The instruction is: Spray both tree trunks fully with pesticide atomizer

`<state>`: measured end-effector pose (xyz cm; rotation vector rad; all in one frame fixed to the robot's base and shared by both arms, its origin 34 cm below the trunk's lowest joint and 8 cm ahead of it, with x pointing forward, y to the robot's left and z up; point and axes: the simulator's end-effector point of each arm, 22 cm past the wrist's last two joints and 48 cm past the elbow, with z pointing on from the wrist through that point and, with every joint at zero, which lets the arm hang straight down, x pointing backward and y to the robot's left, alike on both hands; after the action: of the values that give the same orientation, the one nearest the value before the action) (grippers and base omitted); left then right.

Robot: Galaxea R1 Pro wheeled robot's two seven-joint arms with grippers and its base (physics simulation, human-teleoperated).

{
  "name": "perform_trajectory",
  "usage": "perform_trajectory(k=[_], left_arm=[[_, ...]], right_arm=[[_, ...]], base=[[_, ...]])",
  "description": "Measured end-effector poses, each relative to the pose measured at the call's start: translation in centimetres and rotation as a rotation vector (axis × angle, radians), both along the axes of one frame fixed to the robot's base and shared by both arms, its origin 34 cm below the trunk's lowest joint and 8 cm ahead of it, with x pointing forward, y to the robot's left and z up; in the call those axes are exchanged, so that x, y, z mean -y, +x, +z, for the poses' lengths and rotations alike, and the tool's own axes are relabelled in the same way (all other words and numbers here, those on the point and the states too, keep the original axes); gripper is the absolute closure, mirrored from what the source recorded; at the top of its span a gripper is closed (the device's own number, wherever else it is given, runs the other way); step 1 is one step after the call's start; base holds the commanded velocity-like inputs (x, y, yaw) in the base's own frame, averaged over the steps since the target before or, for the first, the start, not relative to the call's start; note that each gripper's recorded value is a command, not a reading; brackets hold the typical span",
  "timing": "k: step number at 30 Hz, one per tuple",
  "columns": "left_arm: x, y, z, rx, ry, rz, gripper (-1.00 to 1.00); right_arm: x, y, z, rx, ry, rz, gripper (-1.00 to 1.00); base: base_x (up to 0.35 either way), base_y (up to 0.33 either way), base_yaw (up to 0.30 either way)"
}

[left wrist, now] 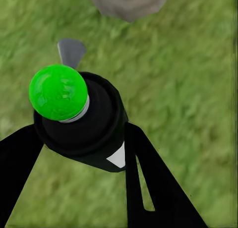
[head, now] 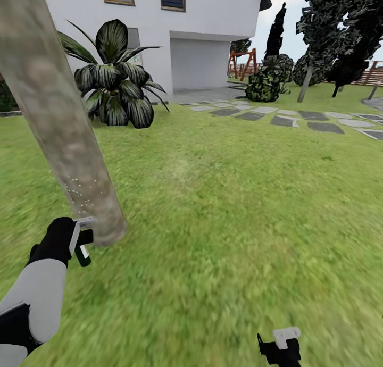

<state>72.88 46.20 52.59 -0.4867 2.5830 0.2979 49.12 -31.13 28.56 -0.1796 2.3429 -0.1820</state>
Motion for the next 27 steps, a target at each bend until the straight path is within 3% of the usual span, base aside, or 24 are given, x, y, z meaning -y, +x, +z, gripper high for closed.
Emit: perform_trajectory(k=[8,13,19,27], left_arm=[[-0.09,0.00,0.03,0.000,0.003,0.000,1.00],[-0.23,-0.01,0.09,-0.001,0.007,-0.001,1.00],[-0.24,0.03,0.19,0.000,0.009,-0.002,1.00],[-0.18,0.11,0.24,0.001,0.013,-0.006,1.00]], right_arm=[[0.01,-0.01,-0.02,0.000,0.000,0.000,-1.00],[0.00,-0.01,-0.01,0.000,0.000,0.000,-1.00],[0.00,0.00,0.00,0.000,0.000,0.000,-1.00],[0.01,0.00,0.01,0.000,0.000,0.000,-1.00]], base=[[0.008,-0.270,0.007],[0.022,-0.272,0.211],[0.144,-0.262,0.256],[0.195,-0.234,0.026]])
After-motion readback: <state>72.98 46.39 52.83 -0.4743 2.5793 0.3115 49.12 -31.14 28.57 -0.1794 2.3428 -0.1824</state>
